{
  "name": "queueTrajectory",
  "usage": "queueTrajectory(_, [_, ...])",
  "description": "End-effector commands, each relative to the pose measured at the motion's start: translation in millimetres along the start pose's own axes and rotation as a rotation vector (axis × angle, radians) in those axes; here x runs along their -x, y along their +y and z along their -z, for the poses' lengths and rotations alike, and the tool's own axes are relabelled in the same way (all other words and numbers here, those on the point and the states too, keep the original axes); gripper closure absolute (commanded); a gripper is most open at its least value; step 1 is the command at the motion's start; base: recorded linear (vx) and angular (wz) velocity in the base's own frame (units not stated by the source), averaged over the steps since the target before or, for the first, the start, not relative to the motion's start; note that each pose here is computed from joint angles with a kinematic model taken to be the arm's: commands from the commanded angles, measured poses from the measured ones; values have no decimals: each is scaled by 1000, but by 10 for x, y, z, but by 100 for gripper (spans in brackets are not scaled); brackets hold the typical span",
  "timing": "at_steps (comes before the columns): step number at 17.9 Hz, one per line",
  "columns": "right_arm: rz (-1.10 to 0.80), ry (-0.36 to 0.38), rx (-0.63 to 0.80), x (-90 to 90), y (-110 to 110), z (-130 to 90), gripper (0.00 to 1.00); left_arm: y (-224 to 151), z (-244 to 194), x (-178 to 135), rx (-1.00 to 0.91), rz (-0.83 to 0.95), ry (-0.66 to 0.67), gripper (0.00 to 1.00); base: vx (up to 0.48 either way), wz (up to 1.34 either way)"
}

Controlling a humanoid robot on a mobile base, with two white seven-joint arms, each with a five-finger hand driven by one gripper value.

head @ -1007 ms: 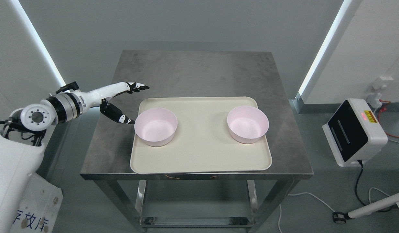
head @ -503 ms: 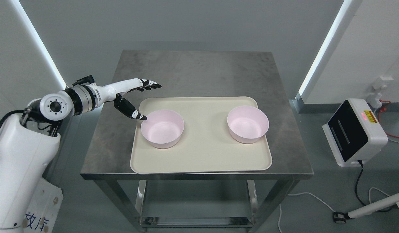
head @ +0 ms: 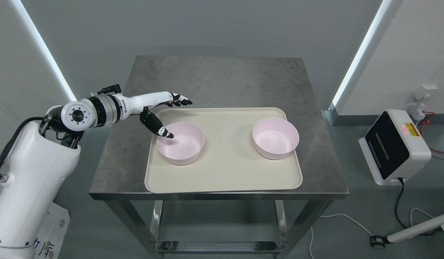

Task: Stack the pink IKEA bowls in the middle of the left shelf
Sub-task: 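Lower the left hand onto the rim of the nearer pink bowl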

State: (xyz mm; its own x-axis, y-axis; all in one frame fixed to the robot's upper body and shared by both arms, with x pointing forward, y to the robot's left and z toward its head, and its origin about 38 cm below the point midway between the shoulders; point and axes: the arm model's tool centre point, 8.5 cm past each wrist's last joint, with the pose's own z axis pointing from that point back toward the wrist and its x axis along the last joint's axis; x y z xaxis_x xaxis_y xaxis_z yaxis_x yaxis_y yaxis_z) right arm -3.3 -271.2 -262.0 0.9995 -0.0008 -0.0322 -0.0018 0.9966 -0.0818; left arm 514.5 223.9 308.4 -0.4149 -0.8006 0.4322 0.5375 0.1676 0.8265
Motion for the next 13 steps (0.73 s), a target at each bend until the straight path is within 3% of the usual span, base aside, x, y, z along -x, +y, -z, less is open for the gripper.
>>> queueTrajectory(1, [13,-3,17,74,-113,6,0,-135,198,-167,66,65,2,19,0,0])
queueTrajectory(5, [13,-2,17,75,-113,6,0,-143,244,-232,72,80,-4,29,0,0])
queueTrajectory(13, [13,-3,17,74,-113,6,0,-235,408,-289,83,126,43,36,0,0])
